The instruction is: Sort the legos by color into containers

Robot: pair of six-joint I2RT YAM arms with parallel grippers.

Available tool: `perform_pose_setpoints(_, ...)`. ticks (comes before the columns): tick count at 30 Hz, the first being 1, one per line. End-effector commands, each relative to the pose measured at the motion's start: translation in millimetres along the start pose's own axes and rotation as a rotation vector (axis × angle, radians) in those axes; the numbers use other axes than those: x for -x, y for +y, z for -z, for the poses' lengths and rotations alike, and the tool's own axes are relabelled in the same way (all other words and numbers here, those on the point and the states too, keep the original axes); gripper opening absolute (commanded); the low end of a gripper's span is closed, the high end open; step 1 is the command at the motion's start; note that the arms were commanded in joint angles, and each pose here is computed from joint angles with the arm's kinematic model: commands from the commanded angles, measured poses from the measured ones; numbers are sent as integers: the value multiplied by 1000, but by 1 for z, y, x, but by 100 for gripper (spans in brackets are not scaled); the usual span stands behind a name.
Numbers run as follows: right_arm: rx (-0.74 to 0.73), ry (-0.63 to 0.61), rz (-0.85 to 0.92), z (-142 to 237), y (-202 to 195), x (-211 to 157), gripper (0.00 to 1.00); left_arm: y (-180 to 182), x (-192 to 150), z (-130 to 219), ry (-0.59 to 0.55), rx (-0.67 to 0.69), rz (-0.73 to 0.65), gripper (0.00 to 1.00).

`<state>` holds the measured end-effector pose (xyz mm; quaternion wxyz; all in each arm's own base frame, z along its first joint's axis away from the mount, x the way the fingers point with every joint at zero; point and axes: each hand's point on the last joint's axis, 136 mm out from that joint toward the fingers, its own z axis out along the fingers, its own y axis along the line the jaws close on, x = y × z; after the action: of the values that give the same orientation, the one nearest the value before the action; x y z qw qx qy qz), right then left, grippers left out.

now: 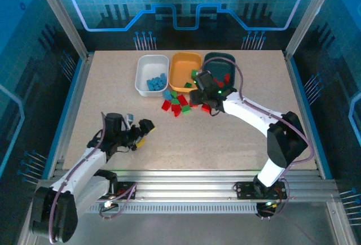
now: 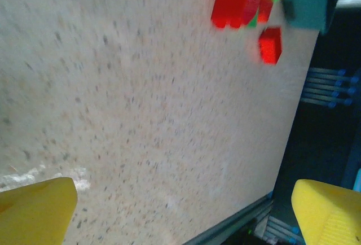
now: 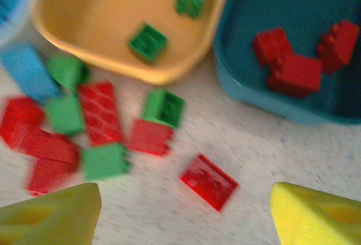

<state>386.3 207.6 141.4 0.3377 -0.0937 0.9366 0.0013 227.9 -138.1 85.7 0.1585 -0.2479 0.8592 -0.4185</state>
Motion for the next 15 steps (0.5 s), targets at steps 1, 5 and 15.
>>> perform_pose_setpoints(1,-13,108,120,-11,-13,-26,81,-8,-7,-8,-1,-15,-22,99)
perform_pose_setpoints(5,-61,212,161,-27,-34,-46,82,-7,-14,-12,-4,1,-39,99)
perform_pose_setpoints(15,-14,345,209,-64,-30,-63,82,-15,-18,-1,-13,2,-44,99)
